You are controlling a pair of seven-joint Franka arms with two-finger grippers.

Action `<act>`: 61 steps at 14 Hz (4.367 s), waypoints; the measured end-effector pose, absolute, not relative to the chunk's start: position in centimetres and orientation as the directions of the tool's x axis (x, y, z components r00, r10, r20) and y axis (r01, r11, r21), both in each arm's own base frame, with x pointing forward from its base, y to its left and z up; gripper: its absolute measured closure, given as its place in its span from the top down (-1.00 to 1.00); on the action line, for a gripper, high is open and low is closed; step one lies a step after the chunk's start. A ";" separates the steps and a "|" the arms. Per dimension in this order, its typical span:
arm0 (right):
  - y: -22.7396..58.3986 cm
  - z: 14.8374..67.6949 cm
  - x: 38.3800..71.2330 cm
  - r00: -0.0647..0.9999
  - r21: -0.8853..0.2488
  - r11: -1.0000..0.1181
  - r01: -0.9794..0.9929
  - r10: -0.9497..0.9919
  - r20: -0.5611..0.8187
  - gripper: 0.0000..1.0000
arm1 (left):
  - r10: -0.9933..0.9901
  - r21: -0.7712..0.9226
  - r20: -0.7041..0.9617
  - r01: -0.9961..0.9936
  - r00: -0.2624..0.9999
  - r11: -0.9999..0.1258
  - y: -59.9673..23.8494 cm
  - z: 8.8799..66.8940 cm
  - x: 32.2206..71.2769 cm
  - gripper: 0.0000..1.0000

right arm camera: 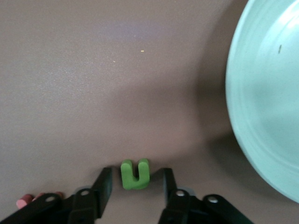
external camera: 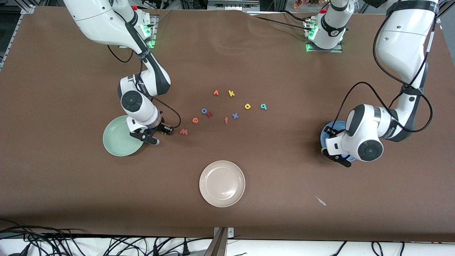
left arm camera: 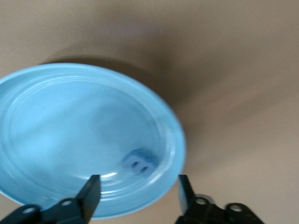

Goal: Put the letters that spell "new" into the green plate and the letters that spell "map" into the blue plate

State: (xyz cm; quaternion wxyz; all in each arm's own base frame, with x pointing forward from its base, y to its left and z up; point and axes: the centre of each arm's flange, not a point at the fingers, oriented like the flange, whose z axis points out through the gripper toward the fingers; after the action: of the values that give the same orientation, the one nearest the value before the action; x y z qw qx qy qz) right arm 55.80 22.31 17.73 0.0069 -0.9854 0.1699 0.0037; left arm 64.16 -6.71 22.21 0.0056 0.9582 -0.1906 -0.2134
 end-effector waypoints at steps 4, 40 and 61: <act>22.2 17.8 55.8 0.942 -0.012 -0.942 -0.336 -0.336 -0.009 -0.47 | -0.172 0.077 -0.364 -0.154 0.915 -0.985 -10.6 26.1 62.6 1.00; 21.1 24.1 57.8 0.981 -0.008 -0.981 -0.193 -0.193 0.005 -0.07 | 0.561 -0.049 -0.115 0.559 0.820 -0.827 -34.7 17.3 43.8 -0.37; 31.5 18.0 53.6 0.992 -0.004 -0.995 -0.103 -0.103 0.072 0.45 | 0.126 -0.214 -0.276 0.067 0.953 -0.975 -22.9 22.5 54.9 -0.41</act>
State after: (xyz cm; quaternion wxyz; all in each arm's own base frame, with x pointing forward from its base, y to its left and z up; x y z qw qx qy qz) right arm 53.56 31.55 18.04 0.0002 -0.9980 0.0517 -0.0361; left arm 54.92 -22.88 22.49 -0.1015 0.9829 0.0489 -0.1455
